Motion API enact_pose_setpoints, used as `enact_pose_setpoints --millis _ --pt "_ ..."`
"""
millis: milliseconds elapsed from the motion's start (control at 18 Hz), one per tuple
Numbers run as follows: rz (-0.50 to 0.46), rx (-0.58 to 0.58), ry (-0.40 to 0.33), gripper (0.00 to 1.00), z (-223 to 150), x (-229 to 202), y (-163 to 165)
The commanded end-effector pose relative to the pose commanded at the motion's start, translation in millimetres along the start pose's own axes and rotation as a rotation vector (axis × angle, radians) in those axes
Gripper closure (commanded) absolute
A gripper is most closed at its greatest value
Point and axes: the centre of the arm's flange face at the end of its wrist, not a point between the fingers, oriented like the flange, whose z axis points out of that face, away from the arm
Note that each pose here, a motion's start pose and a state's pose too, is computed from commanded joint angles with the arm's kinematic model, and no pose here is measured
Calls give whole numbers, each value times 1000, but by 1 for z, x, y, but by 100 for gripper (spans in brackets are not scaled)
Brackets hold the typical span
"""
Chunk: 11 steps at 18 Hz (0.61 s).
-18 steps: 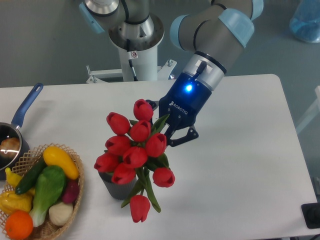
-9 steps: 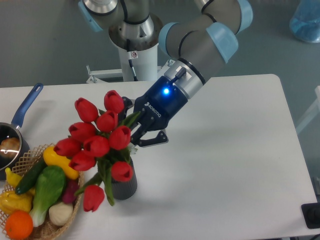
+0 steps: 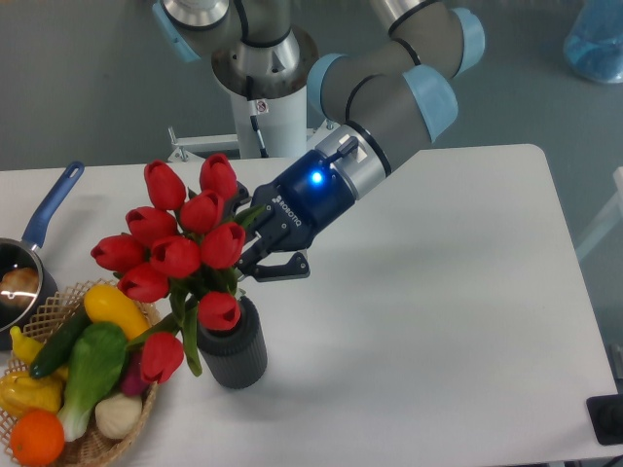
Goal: Insert the flowers into the vase
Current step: 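Lower the tulip stems into the vase opening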
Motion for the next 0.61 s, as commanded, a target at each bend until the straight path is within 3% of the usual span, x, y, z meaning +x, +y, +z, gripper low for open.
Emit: enact_pose_setpoints --millis 611 --pt "-5 31 21 85 1 -9 9"
